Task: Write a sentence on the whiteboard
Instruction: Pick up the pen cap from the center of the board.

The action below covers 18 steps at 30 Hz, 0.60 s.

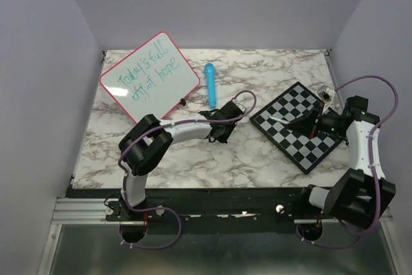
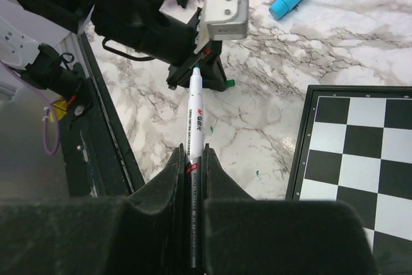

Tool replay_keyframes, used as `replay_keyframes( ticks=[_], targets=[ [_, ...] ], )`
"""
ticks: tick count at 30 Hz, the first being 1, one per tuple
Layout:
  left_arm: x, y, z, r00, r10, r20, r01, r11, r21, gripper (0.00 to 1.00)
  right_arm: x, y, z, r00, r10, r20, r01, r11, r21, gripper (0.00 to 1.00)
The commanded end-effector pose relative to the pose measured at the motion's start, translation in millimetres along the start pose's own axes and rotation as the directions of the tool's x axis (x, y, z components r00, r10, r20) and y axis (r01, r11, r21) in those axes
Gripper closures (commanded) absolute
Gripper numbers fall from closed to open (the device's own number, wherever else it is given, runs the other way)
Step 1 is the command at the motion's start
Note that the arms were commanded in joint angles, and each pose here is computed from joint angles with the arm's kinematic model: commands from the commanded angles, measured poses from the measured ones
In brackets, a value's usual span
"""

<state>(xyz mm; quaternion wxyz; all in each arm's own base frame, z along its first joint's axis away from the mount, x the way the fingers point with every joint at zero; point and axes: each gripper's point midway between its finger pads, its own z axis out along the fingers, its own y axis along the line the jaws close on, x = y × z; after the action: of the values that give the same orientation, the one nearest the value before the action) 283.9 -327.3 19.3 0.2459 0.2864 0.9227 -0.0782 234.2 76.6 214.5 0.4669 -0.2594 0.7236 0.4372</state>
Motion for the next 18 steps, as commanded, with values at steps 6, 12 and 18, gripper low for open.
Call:
replay_keyframes(
  ticks=[6, 12, 18],
  targets=[
    [70, -36, 0, 0.956, 0.294, -0.014, -0.28, 0.923, 0.263, 0.83, 2, -21, 4, 0.985, 0.161, -0.062, -0.166, 0.983, -0.084, 1.0],
    [57, -34, -4, 0.91, 0.405, 0.093, -0.415, 0.873, 0.255, 0.85, 18, -37, 19, 0.967, 0.193, -0.166, -0.211, 0.973, -0.097, 0.99],
    [56, -36, -4, 0.882, 0.456, 0.121, -0.472, 0.841, 0.264, 0.87, 57, -46, 48, 0.909, 0.191, -0.37, -0.201, 0.979, 0.012, 0.99]
  ],
)
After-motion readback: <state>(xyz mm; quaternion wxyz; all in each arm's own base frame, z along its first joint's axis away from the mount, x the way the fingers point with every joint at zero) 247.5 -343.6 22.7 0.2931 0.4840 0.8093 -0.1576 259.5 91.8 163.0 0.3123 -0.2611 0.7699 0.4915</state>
